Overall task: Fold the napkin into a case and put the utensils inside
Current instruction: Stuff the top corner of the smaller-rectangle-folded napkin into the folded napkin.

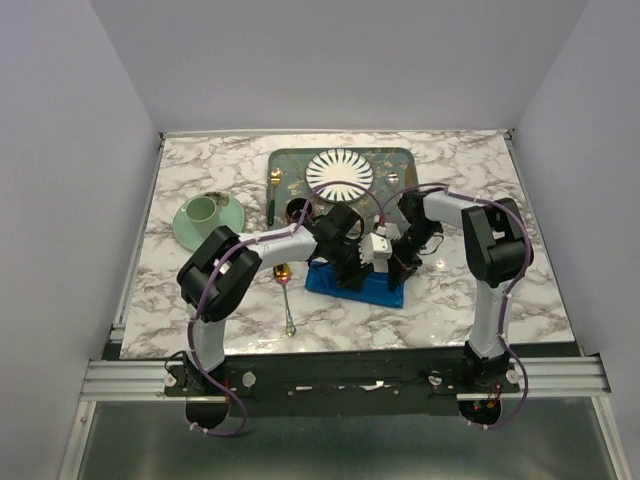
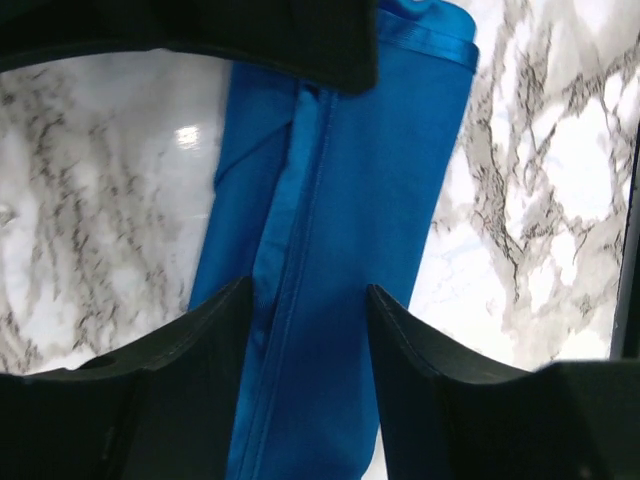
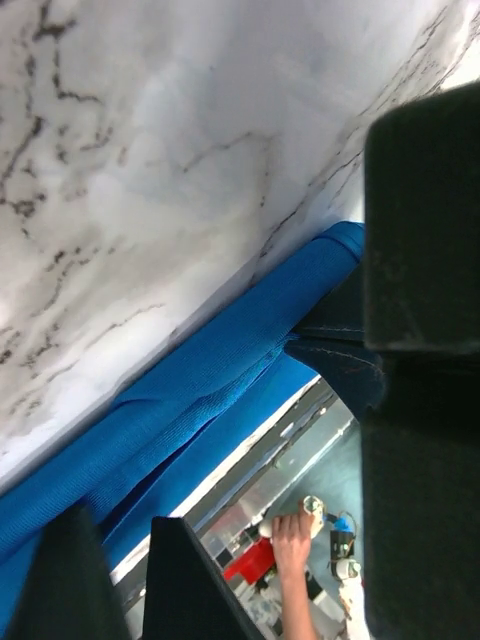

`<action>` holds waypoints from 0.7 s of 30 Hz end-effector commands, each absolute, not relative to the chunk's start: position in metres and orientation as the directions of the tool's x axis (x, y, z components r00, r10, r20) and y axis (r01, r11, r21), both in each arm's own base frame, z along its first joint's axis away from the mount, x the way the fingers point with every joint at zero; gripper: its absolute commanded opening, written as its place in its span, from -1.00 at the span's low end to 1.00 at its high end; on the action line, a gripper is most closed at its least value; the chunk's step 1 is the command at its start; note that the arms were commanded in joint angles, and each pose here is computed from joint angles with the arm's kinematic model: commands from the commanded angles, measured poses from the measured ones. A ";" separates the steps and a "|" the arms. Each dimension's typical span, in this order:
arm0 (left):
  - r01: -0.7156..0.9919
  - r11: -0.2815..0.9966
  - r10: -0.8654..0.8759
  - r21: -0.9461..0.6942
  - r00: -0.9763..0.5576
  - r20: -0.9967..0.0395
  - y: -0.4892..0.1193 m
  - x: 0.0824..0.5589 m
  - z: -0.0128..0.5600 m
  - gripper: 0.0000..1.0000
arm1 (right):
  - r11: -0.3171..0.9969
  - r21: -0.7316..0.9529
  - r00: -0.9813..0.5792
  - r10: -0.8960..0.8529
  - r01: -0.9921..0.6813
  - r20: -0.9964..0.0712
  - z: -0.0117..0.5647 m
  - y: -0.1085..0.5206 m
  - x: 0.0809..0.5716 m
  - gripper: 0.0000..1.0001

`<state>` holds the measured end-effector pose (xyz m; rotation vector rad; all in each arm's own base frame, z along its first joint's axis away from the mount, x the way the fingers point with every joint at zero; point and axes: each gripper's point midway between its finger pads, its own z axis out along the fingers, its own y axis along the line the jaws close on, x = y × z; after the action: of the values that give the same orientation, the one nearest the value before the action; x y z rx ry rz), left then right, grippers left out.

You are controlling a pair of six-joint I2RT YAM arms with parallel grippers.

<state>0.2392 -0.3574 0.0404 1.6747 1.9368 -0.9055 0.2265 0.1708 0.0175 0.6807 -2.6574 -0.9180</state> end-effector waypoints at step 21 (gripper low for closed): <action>0.988 0.023 0.608 -0.153 -0.135 -0.782 -0.387 0.238 0.082 0.19 | 0.553 0.668 -0.822 -0.546 -0.499 -0.162 0.057 0.188 0.239 -0.99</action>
<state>0.2280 -0.3656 0.0453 1.7429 1.8641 -0.9023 0.2369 0.1838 0.0580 0.8796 -2.7177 -1.0855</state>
